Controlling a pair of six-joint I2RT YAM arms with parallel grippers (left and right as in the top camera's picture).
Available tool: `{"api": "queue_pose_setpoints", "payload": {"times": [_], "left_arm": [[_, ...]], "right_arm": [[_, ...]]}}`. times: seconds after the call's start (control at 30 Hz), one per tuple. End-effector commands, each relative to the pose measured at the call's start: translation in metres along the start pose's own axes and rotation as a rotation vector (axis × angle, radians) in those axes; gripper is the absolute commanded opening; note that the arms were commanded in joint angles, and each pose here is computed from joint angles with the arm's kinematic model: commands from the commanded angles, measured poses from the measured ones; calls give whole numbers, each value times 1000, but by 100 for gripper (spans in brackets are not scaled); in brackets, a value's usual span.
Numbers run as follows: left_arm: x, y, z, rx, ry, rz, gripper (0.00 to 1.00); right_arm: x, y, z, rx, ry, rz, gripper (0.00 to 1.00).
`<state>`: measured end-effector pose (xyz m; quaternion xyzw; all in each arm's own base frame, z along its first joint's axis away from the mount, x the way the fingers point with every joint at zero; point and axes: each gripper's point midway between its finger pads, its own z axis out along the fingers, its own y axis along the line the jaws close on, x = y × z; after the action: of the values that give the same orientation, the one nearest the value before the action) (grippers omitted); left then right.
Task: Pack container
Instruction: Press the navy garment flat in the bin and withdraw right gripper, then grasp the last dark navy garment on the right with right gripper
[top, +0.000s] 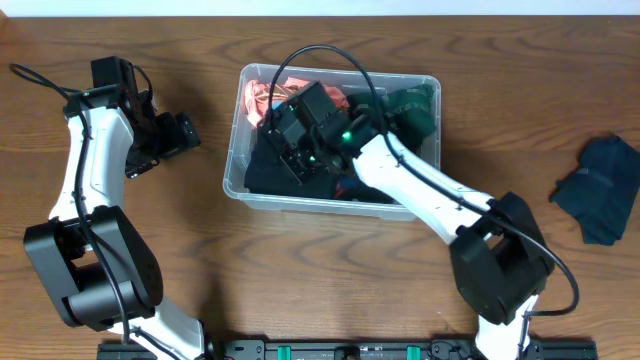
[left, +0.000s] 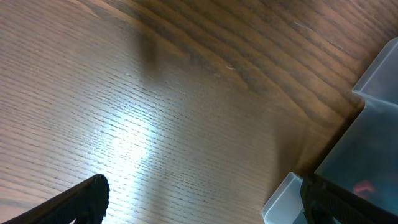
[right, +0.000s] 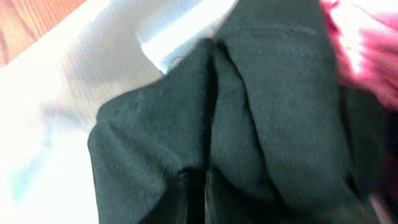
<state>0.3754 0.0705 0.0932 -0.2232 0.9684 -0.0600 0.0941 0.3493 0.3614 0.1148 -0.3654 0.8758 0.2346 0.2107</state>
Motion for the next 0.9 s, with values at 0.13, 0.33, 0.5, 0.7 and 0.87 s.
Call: {"api": "queue_pose_setpoints", "payload": {"times": [0.13, 0.33, 0.5, 0.7, 0.87], "left_arm": [[2, 3, 2, -7, 7, 1, 98], [2, 3, 2, -8, 7, 1, 98], [2, 3, 2, -8, 7, 1, 98], [2, 3, 2, -7, 7, 1, 98], [2, 3, 2, -8, 7, 1, 98]], "right_arm": [[-22, -70, -143, 154, -152, 209, 68], [49, -160, -250, 332, -159, 557, 81], [152, -233, -315, 532, -92, 929, 90], [247, -288, -359, 640, -89, 1215, 98], [296, -322, -374, 686, -99, 1307, 99]]}}
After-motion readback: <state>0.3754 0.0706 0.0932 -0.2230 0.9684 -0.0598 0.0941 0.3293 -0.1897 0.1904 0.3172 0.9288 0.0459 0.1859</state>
